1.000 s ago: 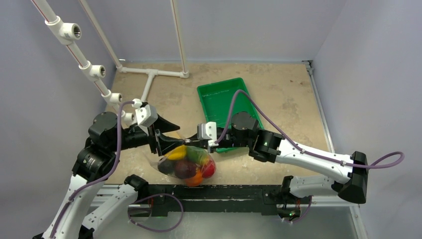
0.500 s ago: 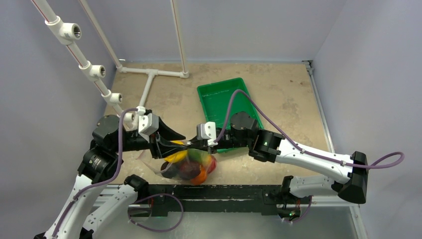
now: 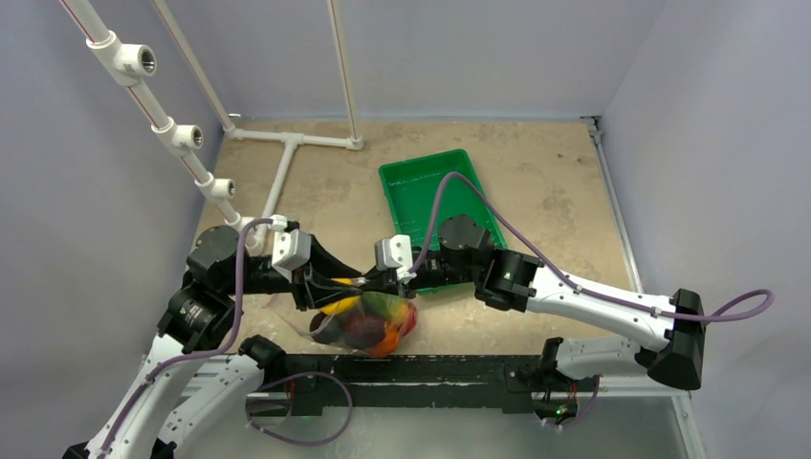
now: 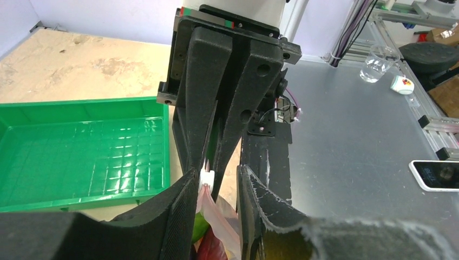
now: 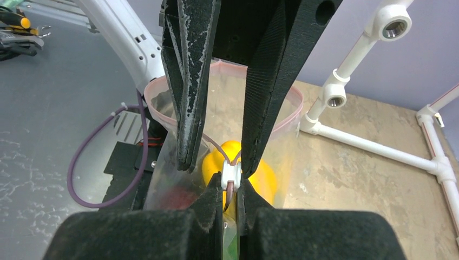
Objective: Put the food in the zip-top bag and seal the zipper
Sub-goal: Zip the zipper food storage bag at the center of the board.
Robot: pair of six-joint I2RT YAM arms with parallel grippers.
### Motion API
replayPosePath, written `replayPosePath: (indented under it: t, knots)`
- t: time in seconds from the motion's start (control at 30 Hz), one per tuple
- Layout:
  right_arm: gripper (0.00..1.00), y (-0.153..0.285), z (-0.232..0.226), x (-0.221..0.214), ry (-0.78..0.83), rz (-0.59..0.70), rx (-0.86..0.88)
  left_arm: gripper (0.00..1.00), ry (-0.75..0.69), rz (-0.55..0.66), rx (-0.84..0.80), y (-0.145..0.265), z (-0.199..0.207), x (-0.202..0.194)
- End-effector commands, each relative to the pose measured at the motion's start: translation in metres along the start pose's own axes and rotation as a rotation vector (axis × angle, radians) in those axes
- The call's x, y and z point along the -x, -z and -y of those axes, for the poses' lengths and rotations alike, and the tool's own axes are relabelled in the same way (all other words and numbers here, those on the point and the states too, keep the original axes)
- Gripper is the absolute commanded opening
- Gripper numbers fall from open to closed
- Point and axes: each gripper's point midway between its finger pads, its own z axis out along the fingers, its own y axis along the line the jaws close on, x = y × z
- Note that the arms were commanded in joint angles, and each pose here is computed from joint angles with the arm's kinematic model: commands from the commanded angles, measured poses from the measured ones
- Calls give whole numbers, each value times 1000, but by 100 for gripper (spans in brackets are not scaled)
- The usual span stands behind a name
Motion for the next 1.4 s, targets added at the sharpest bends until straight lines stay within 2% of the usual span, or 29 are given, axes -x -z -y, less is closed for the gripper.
replayPosePath:
  t: [0.0,0.17,0.67,0.83,1.1,1.37]
  knots:
    - [0,-2,1,24,0,57,18,29,-75,21,-55,-3,6,4]
    - [0,-4,2,22,-4,55,16,22,-89,12,-62,-4,8,-2]
    - [0,3,1,27,0,68,9,24,-140,-17,3,-2,2,-10]
    - [0,3,-3,26,1,70,22,34,-141,-22,25,-2,-2,-8]
    - [0,4,-5,24,1,74,30,44,-139,-27,55,-3,-9,-8]
    - [0,4,-9,21,0,73,45,46,-150,-11,72,-6,-14,-1]
